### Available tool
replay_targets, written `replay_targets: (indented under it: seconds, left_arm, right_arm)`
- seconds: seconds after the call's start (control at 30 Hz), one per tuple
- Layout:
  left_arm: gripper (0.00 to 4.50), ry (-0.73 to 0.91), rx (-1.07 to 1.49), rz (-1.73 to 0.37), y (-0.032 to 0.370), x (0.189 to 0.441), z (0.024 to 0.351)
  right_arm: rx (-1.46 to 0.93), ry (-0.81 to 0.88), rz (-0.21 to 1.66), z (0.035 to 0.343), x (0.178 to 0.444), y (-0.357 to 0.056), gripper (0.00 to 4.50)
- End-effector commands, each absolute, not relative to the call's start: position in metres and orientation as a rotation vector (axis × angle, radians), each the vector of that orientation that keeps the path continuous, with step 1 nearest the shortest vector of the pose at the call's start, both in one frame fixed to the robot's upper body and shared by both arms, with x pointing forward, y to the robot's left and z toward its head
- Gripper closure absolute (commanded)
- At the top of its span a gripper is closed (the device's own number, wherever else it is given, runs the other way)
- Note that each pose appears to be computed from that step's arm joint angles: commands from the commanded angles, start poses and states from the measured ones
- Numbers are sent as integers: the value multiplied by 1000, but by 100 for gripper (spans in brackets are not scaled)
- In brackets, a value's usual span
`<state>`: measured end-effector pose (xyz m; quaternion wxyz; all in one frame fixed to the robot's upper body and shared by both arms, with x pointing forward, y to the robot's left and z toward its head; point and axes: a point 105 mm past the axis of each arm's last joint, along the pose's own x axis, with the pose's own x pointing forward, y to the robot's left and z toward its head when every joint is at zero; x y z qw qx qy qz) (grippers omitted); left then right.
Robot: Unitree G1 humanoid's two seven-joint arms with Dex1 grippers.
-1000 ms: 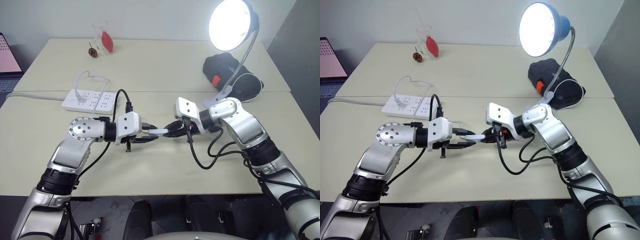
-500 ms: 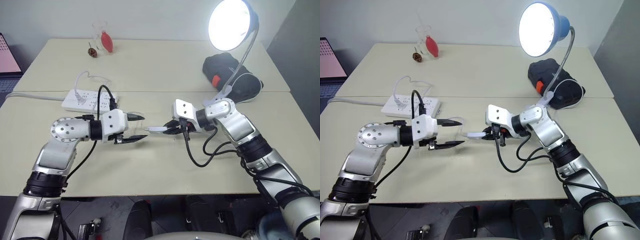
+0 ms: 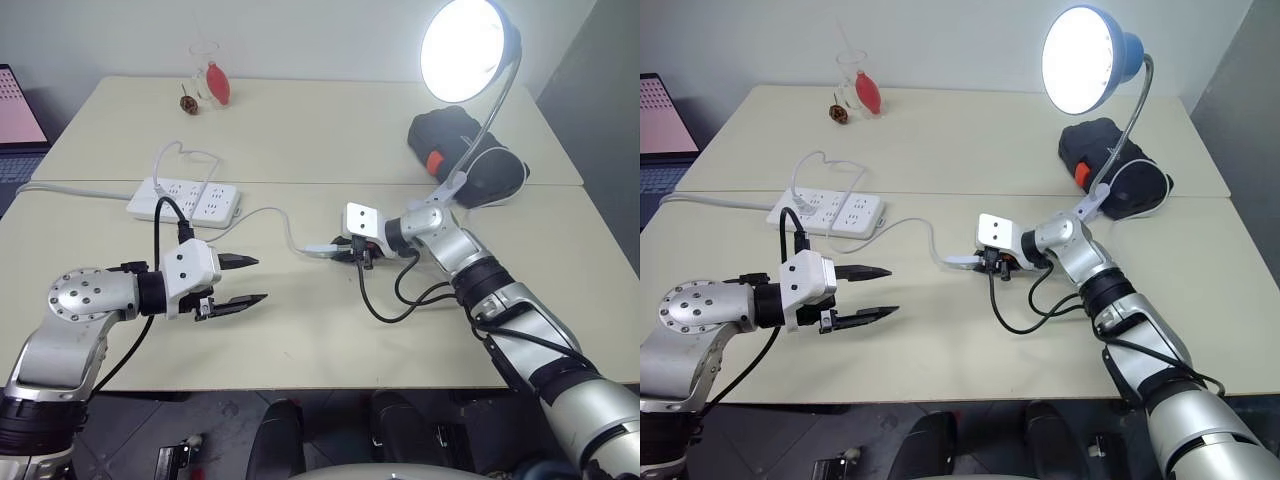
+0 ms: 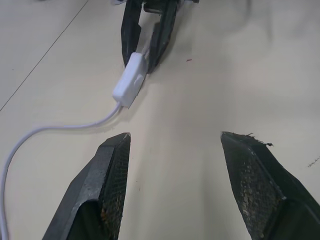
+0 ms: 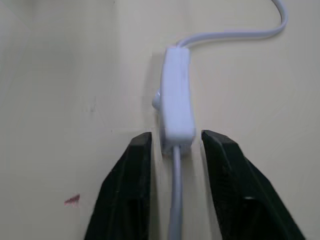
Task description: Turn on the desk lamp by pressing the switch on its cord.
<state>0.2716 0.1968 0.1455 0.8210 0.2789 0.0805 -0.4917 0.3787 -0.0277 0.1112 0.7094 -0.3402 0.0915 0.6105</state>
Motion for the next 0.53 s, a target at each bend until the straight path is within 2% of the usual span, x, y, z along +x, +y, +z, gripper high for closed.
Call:
replay_targets:
  seconds: [0.03,0.23,0.37,0.53]
  left_arm:
    - [153,159,568,-1001,198,270,160]
    - [153,160,567,-943,199,265,174]
    - [153,186,575,-938,202,259,175]
    - [153,170,573,-961,201,256,179]
  right_arm:
    - [-745,100,1356,143,373,-41,175]
    - [-733,28,1349,183,335,-79,51]
    - [-719,64,1334,190,309,-103,51]
    - [-699,81,1275,194,297,-113,51]
